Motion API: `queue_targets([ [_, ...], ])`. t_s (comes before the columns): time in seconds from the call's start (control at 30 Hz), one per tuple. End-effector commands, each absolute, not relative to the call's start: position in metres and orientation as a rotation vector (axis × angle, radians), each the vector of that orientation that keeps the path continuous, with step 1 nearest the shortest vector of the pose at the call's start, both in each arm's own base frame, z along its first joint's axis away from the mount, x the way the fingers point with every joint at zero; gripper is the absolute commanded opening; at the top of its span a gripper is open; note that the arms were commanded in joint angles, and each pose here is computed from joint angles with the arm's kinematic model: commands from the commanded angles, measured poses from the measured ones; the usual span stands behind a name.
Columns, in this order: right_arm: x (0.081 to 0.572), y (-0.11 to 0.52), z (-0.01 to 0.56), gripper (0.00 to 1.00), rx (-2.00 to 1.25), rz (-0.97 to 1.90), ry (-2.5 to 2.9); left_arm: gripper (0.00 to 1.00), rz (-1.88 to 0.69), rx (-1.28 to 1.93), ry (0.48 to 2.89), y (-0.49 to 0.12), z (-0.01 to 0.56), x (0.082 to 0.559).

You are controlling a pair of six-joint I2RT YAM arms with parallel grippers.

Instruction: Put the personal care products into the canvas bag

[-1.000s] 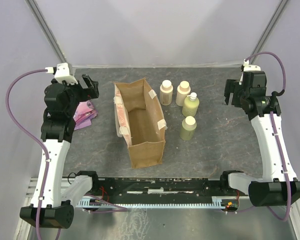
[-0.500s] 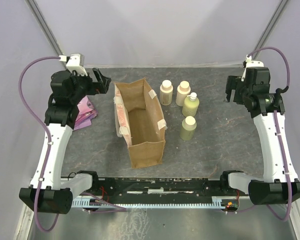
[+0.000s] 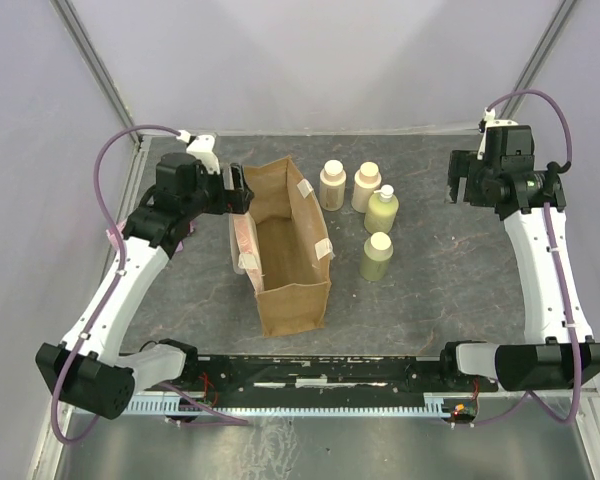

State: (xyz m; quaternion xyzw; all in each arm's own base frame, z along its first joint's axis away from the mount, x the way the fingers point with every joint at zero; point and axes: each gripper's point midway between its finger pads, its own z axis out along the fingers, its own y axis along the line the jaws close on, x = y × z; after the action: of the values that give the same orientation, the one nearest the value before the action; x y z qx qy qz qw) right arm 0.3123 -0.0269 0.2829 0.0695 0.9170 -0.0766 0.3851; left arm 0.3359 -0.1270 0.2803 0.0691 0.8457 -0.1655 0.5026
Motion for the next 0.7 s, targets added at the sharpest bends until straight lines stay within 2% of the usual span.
queue_targets([
  [0.0,0.316,-0.022,0.301,0.98,0.161,-0.162,2.297,1.00,-0.314,0.109,2.099,-0.115,0.257,0.337],
  [0.13,0.316,-0.021,0.299,0.98,0.157,-0.161,2.304,0.97,-0.298,0.105,2.124,-0.113,0.245,0.336],
  [0.3,0.319,-0.016,0.295,0.96,0.142,-0.135,2.315,0.68,-0.350,0.120,2.164,-0.121,0.224,0.330],
  [0.47,0.323,-0.006,0.292,0.85,0.111,-0.079,2.325,0.32,-0.449,0.114,2.174,-0.135,0.211,0.322],
  [0.53,0.325,0.003,0.291,0.79,0.091,-0.034,2.333,0.25,-0.468,0.112,2.180,-0.139,0.209,0.316],
  [0.67,0.331,0.024,0.285,0.73,0.035,0.021,2.354,0.20,-0.502,0.097,2.187,-0.144,0.212,0.297],
])
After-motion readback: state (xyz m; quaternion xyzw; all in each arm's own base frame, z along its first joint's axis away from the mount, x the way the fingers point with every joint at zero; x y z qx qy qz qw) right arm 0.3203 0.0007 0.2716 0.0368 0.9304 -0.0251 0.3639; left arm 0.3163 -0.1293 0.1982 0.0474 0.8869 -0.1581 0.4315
